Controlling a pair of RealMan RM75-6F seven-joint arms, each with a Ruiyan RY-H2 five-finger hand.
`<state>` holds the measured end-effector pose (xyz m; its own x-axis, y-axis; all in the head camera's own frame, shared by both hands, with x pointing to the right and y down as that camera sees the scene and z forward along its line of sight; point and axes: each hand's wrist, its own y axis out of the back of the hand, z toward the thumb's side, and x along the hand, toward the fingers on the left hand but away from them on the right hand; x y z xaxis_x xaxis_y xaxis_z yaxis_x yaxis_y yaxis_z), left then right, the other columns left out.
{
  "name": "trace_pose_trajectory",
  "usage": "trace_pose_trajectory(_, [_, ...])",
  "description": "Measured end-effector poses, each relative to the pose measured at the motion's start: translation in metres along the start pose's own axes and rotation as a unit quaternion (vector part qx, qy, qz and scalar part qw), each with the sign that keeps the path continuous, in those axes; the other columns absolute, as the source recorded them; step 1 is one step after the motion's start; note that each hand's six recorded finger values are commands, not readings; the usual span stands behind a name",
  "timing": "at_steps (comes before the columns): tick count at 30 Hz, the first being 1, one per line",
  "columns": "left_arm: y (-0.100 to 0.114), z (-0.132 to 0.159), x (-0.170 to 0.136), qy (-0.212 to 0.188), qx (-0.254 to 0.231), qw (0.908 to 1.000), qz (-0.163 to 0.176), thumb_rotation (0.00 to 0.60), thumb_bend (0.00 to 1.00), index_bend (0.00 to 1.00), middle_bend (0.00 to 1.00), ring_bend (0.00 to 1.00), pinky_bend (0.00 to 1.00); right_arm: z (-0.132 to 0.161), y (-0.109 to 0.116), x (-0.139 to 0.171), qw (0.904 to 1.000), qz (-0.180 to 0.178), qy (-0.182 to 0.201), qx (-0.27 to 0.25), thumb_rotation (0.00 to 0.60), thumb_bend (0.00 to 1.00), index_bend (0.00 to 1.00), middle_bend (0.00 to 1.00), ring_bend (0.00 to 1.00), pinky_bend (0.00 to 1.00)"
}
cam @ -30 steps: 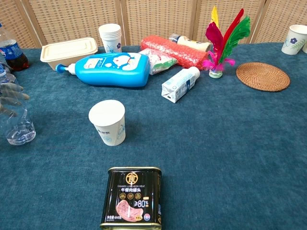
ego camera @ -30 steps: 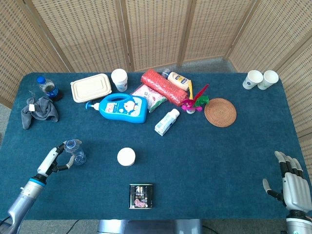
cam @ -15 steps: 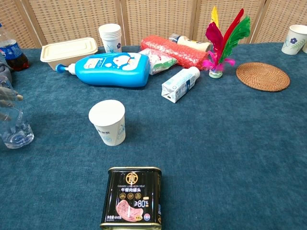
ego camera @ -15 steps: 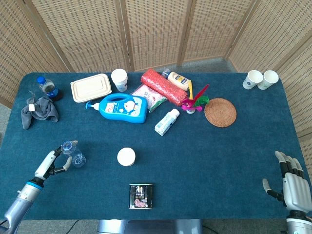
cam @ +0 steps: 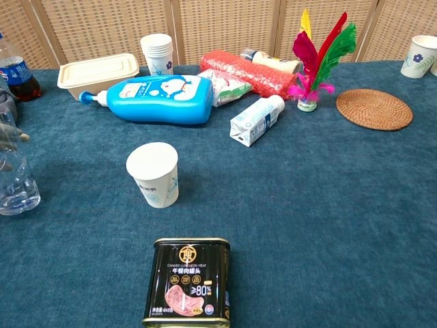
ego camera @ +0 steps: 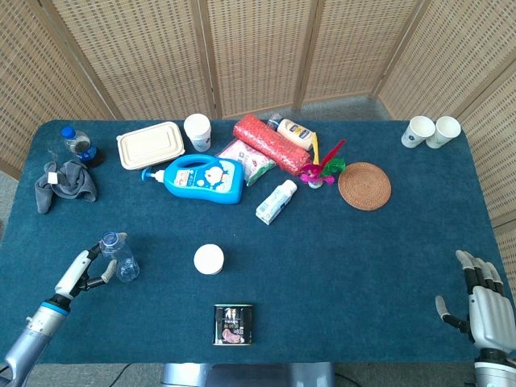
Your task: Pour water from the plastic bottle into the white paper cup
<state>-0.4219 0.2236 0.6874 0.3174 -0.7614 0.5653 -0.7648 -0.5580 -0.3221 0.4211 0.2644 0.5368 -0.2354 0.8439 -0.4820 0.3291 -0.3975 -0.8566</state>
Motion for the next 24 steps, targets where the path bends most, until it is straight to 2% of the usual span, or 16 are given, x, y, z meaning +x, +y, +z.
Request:
trace_pose_trajectory(15, [-0.0017,-0.0008,0.0032,0.001,0.047,0.9989,-0.005,0.36,0.48,0.19,0.17,0.15,0.21,-0.0018,-0.0006,-0.0004,1.0,0.0,-0.002,-0.001,0.6,0.42,0.0,0.1,0.0,0.0])
trace_pose_trajectory(24, [-0.0011,0.0,0.0013,-0.005,0.054,0.9985,-0.006,0.308,0.45,0.19,0.16,0.14,0.2,-0.0017,-0.0003,0.0006,1.0,-0.002,-0.002,0.0,0.6,0.42,0.0,0.1,0.0,0.0])
